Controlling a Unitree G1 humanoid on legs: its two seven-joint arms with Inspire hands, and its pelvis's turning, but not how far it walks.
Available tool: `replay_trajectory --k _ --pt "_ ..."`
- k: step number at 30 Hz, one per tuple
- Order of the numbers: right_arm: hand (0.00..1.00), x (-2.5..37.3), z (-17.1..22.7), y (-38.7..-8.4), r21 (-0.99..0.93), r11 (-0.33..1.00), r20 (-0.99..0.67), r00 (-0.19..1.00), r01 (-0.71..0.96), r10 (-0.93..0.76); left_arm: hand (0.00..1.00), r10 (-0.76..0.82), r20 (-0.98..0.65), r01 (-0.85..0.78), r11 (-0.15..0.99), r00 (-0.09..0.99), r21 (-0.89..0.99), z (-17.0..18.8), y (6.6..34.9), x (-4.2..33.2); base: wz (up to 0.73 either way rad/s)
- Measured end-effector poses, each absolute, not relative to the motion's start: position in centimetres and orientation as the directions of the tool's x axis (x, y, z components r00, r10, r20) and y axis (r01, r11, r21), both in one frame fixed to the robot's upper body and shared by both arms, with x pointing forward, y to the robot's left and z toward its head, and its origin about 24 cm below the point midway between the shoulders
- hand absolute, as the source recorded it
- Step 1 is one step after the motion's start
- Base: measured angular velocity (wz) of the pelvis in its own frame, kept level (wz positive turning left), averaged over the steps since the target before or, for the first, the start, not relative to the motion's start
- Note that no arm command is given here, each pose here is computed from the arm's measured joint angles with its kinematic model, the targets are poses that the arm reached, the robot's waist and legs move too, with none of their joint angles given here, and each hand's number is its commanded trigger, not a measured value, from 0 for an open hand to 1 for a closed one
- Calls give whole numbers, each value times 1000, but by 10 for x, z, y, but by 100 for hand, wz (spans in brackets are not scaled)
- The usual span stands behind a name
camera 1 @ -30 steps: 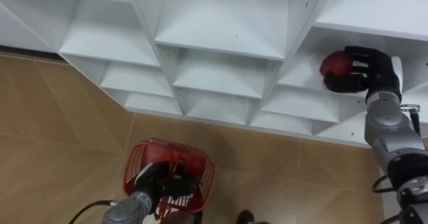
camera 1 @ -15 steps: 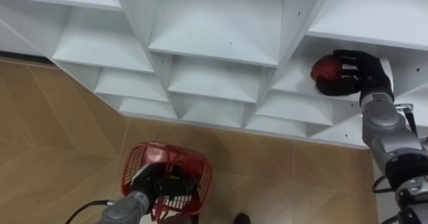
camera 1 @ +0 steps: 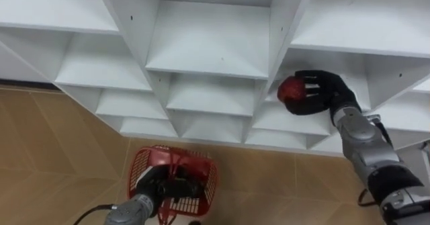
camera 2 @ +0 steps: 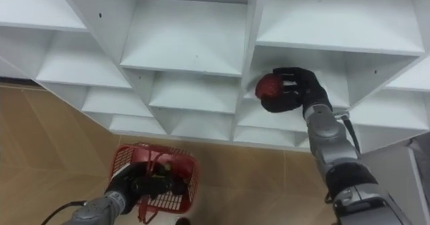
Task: Collect fruits from the closet
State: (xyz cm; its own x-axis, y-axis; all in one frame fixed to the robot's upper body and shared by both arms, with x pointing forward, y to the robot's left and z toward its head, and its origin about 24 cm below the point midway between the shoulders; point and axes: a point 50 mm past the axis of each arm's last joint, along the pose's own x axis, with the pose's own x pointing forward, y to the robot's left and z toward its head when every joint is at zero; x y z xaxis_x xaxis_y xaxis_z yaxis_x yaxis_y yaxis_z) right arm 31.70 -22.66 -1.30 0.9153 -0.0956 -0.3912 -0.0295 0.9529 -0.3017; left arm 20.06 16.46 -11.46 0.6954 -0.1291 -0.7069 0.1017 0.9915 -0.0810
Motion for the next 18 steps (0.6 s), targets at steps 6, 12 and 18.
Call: replay_trajectory --k 6,12,18 --pt "100 305 -25 -219 -264 955 -440 898 -134 4 100 -159 -687 119 987 708 -106 -111 163 204 -1" --pt "100 291 -32 -209 -236 949 -439 894 -208 87 100 -177 -669 124 984 722 -126 -110 164 203 -1" --pt "100 267 -43 -203 -175 949 -456 876 -263 158 100 -157 -666 103 987 730 -120 -111 167 198 -1"
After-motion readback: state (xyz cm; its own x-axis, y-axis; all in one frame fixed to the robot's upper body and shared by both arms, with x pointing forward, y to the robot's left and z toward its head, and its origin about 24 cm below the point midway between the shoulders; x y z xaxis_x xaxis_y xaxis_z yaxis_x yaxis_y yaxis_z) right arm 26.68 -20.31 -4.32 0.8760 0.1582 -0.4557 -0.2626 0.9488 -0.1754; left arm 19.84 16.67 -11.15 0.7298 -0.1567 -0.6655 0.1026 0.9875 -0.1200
